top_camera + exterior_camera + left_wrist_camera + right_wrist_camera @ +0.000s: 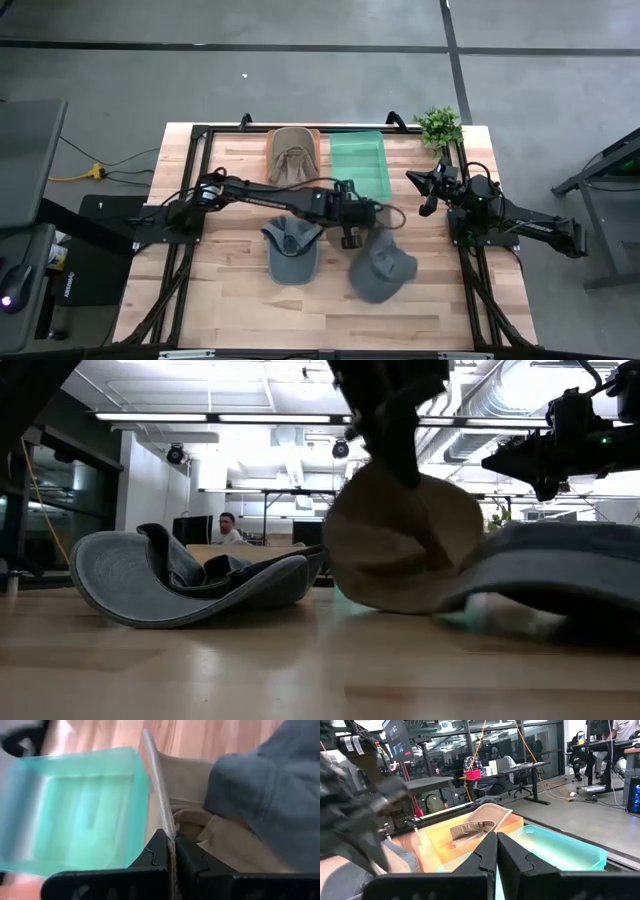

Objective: Pick & Place hat
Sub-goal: Put the brown cap into the orange bin

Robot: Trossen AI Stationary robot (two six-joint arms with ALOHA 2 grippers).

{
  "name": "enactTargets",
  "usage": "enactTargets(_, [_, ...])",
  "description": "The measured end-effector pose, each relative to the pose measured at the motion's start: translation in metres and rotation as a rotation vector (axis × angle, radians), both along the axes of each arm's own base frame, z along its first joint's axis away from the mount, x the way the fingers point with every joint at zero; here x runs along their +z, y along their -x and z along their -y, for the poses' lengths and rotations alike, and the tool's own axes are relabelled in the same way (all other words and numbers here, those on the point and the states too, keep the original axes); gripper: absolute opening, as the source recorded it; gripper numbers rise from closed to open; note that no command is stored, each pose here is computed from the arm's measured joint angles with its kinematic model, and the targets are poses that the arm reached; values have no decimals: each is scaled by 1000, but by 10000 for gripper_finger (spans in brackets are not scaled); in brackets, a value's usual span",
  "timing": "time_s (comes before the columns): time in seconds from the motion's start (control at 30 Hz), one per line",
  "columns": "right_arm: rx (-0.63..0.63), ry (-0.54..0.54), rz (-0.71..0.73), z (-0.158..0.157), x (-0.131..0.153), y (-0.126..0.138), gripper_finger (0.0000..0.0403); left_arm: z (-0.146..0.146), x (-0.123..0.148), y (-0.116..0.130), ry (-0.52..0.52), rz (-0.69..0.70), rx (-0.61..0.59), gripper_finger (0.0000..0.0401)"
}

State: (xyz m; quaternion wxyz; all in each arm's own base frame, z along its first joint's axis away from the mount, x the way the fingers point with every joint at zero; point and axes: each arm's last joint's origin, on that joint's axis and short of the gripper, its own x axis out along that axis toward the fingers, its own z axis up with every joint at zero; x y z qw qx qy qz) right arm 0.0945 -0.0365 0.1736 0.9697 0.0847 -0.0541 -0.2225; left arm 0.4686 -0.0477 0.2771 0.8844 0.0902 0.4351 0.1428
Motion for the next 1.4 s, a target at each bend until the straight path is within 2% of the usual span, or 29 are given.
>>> enactTargets(0.17, [2, -1, -4, 0, 0, 0, 4, 21, 8, 4, -108, 44, 11, 0])
enactTargets(0.4, [3, -3, -8, 0, -1, 0, 5, 36, 29, 11, -309, 144, 109, 0])
enactTargets(0.53, [3, -3, -8, 0, -1, 0, 4, 37, 51, 13, -320, 230, 177, 0])
enactTargets(0.77, [3, -4, -10, 0, -1, 0, 5, 31, 97, 23, -401, 322, 306, 0])
enactTargets(1.0, [3, -4, -10, 0, -1, 0, 5, 28, 116, 28, -461, 362, 374, 0])
enactTargets(1.17, [3, -4, -10, 0, -1, 0, 5, 25, 123, 32, -429, 423, 461, 0])
enactTargets(1.4, [3, -4, -10, 0, -1, 0, 5, 7, 127, 51, -262, 506, 641, 0])
